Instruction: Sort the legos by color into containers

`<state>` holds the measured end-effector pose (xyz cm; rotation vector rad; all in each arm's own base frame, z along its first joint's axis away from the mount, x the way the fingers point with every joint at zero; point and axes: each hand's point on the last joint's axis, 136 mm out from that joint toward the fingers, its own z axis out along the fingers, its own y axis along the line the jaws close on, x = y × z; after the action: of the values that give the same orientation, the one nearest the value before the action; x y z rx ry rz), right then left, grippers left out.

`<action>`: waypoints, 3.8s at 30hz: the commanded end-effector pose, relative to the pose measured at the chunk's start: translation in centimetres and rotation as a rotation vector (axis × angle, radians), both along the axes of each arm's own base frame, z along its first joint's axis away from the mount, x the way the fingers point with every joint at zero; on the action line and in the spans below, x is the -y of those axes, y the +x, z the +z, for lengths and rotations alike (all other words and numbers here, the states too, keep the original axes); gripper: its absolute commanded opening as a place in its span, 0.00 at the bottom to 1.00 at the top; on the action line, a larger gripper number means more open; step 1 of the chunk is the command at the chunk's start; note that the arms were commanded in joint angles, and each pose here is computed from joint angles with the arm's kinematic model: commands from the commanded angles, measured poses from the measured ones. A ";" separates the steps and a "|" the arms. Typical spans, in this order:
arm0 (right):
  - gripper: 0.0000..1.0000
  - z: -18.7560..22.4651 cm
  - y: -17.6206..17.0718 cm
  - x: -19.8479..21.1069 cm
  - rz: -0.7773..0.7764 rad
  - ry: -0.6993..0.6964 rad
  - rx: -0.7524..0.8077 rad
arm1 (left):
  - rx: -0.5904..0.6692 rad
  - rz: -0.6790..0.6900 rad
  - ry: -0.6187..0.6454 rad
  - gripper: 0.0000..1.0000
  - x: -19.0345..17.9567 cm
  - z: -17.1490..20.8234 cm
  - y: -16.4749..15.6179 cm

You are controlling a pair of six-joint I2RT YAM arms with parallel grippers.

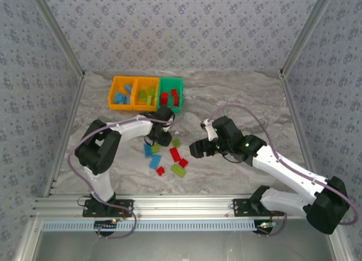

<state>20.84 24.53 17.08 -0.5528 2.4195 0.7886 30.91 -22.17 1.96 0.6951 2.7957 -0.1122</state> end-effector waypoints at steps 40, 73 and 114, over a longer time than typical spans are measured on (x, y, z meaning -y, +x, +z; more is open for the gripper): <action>0.84 2.7 0.7 2.1 -0.200 0.104 0.033 | 0.507 0.364 -0.324 0.51 -7.1 18.0 21.7; 0.61 -13.9 8.6 -9.9 -0.094 -0.352 -0.181 | 0.536 -0.550 -0.326 0.94 -2.5 21.7 -15.1; 0.57 -2.2 31.7 -21.1 0.040 -0.086 0.542 | 0.715 -0.163 -0.239 0.99 -8.6 23.5 -9.8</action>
<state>52.22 46.17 13.96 -0.7194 1.9290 0.4748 20.69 -13.85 24.95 0.7580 2.0141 -0.1926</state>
